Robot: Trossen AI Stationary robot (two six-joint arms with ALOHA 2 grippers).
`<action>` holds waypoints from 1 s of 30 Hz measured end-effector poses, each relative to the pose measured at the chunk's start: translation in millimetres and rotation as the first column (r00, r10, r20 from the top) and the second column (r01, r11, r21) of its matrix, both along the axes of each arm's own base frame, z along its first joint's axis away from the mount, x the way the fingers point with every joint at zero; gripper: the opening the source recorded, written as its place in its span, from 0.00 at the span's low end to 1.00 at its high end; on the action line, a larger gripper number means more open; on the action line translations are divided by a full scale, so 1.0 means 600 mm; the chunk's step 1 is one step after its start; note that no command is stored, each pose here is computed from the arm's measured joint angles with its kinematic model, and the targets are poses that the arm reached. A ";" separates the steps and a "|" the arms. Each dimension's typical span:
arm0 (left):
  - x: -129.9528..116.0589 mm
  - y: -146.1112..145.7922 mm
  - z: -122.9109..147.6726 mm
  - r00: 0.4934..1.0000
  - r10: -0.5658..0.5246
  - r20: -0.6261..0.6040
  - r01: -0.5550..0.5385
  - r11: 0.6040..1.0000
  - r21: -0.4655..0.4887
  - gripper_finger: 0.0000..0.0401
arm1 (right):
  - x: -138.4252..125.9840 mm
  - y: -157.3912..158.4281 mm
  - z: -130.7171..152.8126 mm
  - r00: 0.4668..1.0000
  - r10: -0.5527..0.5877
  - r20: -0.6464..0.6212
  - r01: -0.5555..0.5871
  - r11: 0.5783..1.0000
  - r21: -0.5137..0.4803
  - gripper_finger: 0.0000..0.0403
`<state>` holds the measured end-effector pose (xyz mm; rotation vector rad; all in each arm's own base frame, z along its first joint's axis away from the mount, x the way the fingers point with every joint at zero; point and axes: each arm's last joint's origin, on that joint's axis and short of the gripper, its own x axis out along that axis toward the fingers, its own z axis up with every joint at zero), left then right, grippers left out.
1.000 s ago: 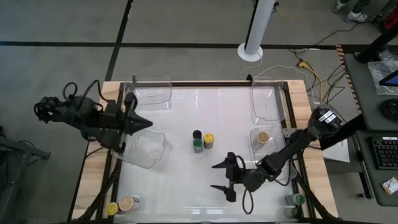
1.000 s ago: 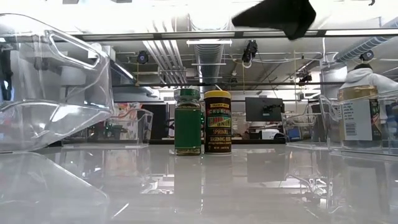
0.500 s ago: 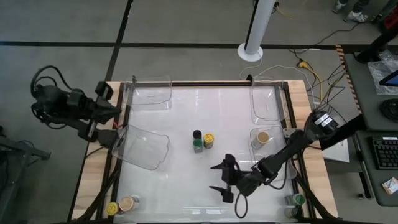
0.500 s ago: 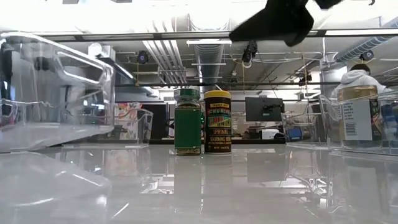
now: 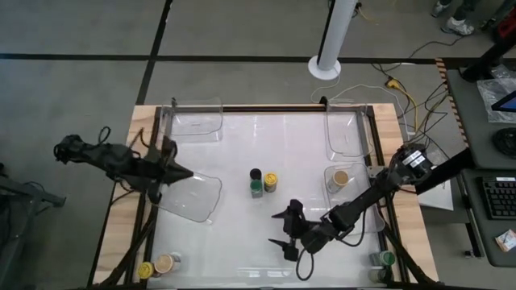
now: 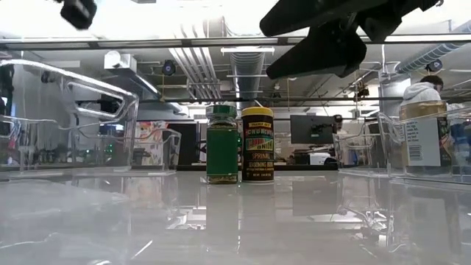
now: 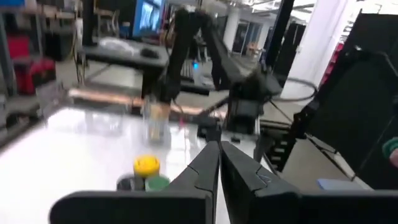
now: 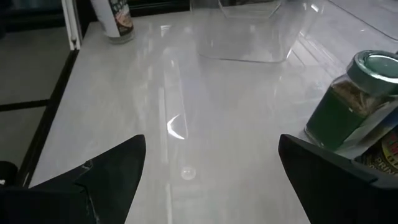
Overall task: Sort spices by type
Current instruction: Adjust the bottom left transparent bin
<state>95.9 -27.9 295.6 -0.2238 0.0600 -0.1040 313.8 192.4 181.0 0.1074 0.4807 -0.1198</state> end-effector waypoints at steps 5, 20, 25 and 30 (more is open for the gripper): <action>0.020 -0.014 -0.065 0.981 -0.127 -0.145 0.114 0.989 -0.093 0.00 | 0.000 -0.007 0.016 1.000 -0.008 0.023 0.008 1.000 0.015 0.89; 0.084 -0.035 -0.161 0.902 -0.031 -0.430 0.022 0.999 -0.025 0.00 | 0.012 -0.024 0.033 0.997 -0.049 0.064 0.046 0.998 0.051 0.89; 0.102 -0.045 -0.110 0.968 -0.112 -0.226 0.122 0.992 0.034 0.00 | 0.016 -0.022 0.042 0.996 -0.049 0.077 0.045 0.997 0.059 0.89; 0.109 -0.047 -0.076 0.980 -0.113 -0.165 0.132 0.986 0.105 0.00 | 0.018 -0.020 0.048 0.995 -0.053 0.081 0.047 0.996 0.071 0.89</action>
